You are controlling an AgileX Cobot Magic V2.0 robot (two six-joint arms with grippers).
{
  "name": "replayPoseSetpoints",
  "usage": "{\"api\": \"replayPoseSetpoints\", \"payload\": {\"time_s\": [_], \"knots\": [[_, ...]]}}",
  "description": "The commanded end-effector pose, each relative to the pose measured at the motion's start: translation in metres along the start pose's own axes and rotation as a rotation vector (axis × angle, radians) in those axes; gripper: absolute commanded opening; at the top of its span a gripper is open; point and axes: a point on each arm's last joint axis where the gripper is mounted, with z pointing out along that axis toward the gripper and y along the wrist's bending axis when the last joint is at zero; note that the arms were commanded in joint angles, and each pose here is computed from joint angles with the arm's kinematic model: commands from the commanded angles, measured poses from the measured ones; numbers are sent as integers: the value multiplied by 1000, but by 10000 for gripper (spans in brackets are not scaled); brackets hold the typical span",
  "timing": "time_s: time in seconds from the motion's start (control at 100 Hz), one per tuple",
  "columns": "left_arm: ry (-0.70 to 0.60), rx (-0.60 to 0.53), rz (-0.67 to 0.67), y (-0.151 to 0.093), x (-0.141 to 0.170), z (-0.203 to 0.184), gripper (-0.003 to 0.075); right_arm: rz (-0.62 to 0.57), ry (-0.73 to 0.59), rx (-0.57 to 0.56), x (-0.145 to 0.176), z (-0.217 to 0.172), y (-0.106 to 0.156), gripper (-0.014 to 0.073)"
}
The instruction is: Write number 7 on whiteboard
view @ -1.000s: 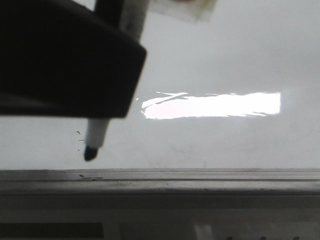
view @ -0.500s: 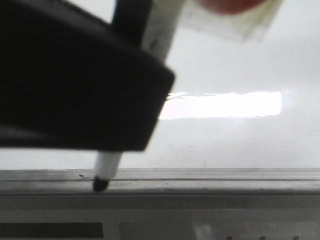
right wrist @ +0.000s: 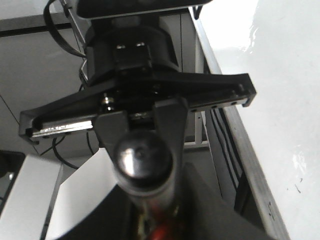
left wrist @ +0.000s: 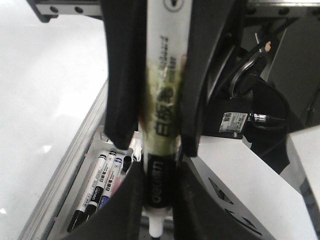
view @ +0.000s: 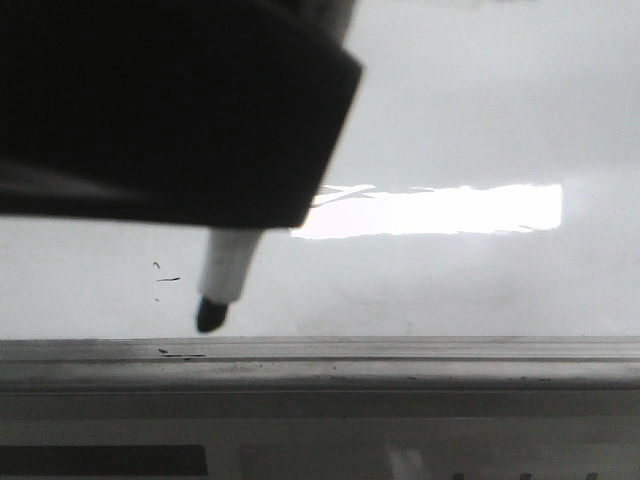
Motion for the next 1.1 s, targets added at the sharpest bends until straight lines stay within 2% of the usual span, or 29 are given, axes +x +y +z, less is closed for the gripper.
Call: {"api": "replayPoseSetpoints", "payload": {"time_s": [0.0, 0.08, 0.13, 0.2, 0.32, 0.37, 0.41, 0.54, 0.66, 0.73, 0.82, 0.96, 1.09], "knots": [[-50, 31, 5, -3, -14, -2, -9, 31, -84, 17, -17, -3, -1, -57], [-49, 20, 5, -3, -14, -2, -1, 32, -86, 42, -17, -3, -3, -55], [-56, 16, -9, -2, -14, -2, 38, 32, -90, 74, -17, -4, -6, -54], [-69, -5, -31, -1, -16, -3, 164, 18, -103, 141, -18, -7, -10, -51], [-134, -79, -76, 2, -23, -14, 454, -44, -123, 254, -21, -16, -13, -39], [-177, -118, -76, 2, -28, -24, 518, -74, -125, 293, -21, -21, -12, -39], [-207, -149, -73, 1, -32, -32, 531, -104, -121, 321, -20, -25, -11, -39], [-353, -300, -77, -1, -41, -72, 470, -165, -130, 420, -14, -39, -8, -39], [-463, -505, -220, 6, -33, -107, 376, -250, -124, 611, -9, -52, -16, -39], [-497, -581, -293, 8, -24, -121, 308, -304, -119, 693, -11, -57, -21, -40], [-514, -618, -321, 8, -14, -129, 193, -342, -104, 700, -17, -55, -25, -40], [-499, -618, -323, 7, -3, -128, -22, -353, -67, 590, -21, -39, -28, -43], [-487, -611, -322, 7, 0, -125, -20, -338, -48, 650, -25, -34, -41, -43]]}}
